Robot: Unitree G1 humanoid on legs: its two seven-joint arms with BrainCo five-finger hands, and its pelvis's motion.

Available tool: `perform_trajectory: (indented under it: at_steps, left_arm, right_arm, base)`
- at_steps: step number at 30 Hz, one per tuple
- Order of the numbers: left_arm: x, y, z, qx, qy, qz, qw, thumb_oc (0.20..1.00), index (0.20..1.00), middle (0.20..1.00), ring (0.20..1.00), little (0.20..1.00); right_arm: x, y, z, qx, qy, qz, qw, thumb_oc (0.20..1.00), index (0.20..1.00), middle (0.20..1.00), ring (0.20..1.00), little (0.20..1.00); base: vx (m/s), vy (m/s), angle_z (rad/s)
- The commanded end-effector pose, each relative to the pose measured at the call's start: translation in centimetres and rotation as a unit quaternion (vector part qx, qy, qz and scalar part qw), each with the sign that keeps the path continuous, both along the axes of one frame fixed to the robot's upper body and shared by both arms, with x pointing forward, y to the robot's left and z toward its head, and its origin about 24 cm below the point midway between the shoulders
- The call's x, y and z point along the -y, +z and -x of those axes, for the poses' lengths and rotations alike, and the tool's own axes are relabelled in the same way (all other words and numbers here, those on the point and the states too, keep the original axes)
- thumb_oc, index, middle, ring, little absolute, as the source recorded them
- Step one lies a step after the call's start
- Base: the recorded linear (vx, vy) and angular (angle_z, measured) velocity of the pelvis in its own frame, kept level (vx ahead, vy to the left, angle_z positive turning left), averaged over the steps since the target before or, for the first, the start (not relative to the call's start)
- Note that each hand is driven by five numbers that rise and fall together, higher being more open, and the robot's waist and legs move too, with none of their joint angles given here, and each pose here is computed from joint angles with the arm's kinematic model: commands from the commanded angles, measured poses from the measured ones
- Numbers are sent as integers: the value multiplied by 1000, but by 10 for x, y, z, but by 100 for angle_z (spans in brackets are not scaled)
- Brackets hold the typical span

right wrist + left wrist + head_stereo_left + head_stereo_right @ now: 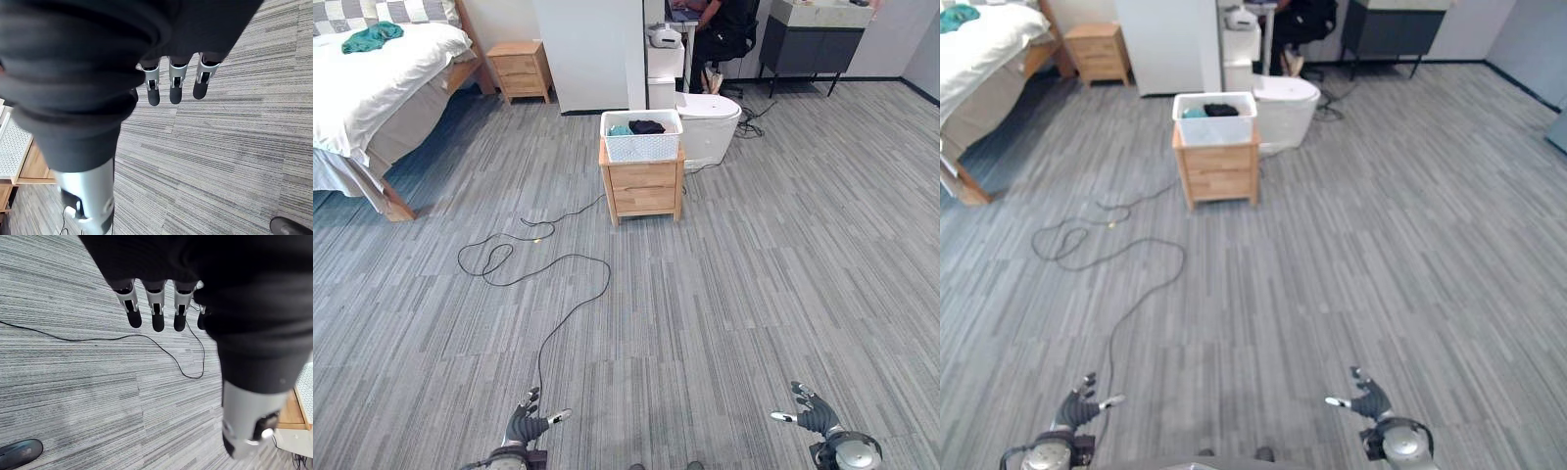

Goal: Grab the laundry basket,head to the washer,open it,put in the laundry and shut it.

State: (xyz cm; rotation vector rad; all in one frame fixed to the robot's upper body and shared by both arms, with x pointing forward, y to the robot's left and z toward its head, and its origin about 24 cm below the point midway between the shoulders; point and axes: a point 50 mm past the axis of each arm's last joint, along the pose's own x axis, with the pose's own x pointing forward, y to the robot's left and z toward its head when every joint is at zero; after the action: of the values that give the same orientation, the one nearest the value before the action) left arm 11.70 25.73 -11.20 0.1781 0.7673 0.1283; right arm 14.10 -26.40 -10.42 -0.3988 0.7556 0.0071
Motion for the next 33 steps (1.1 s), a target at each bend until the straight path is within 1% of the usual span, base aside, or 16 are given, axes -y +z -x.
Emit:
perform_trajectory:
  at_steps: [1,8,12,15,16,19,20,24,28,33]
  left_arm:
    - [-11,10,-15,33,12,-23,999,1000,1000,1000,1000,1000]
    - [-4,15,-35,67,23,-10,997,1000,1000,1000,1000,1000]
    - [-3,16,-37,71,22,-12,997,1000,1000,1000,1000,1000]
    - [-4,21,-40,83,15,-22,996,1000,1000,1000,1000,1000]
    - [-10,26,-43,91,19,-31,995,1000,1000,1000,1000,1000]
    - [-15,29,-45,98,25,-36,994,1000,1000,1000,1000,1000]
    - [-20,34,-50,109,32,-44,993,1000,1000,1000,1000,1000]
    - [-20,36,-54,115,32,-45,992,1000,1000,1000,1000,1000]
    - [-14,37,-61,123,28,-36,991,1000,1000,1000,1000,1000]
    - [5,36,-71,129,0,-20,991,1000,1000,1000,1000,1000]
  right_arm:
    - [-7,6,-18,43,-26,-27,998,1000,1000,1000,1000,1000]
    - [-2,8,-19,53,-49,-24,997,1000,1000,1000,1000,1000]
    - [-3,8,-22,54,-44,-21,997,1000,1000,1000,1000,1000]
    - [-11,11,-33,64,-27,-21,997,1000,1000,1000,1000,1000]
    - [-20,12,-42,71,-14,-27,997,1000,1000,1000,1000,1000]
    - [-27,14,-47,78,-7,-34,996,1000,1000,1000,1000,1000]
    - [-36,18,-55,93,-1,-46,995,1000,1000,1000,1000,1000]
    - [-39,23,-62,108,10,-49,993,1000,1000,1000,1000,1000]
    - [-43,26,-68,116,21,-47,992,1000,1000,1000,1000,1000]
    - [-45,27,-67,117,29,-40,992,1000,1000,1000,1000,1000]
  base:
    - [-44,-12,3]
    - [-35,19,28]
    - [48,82,12]
    - [87,213,-21]
    - [61,200,-44]
    - [81,167,-34]
    - [108,143,-16]
    - [132,67,-6]
    - [182,19,-1]
    - [339,-58,25]
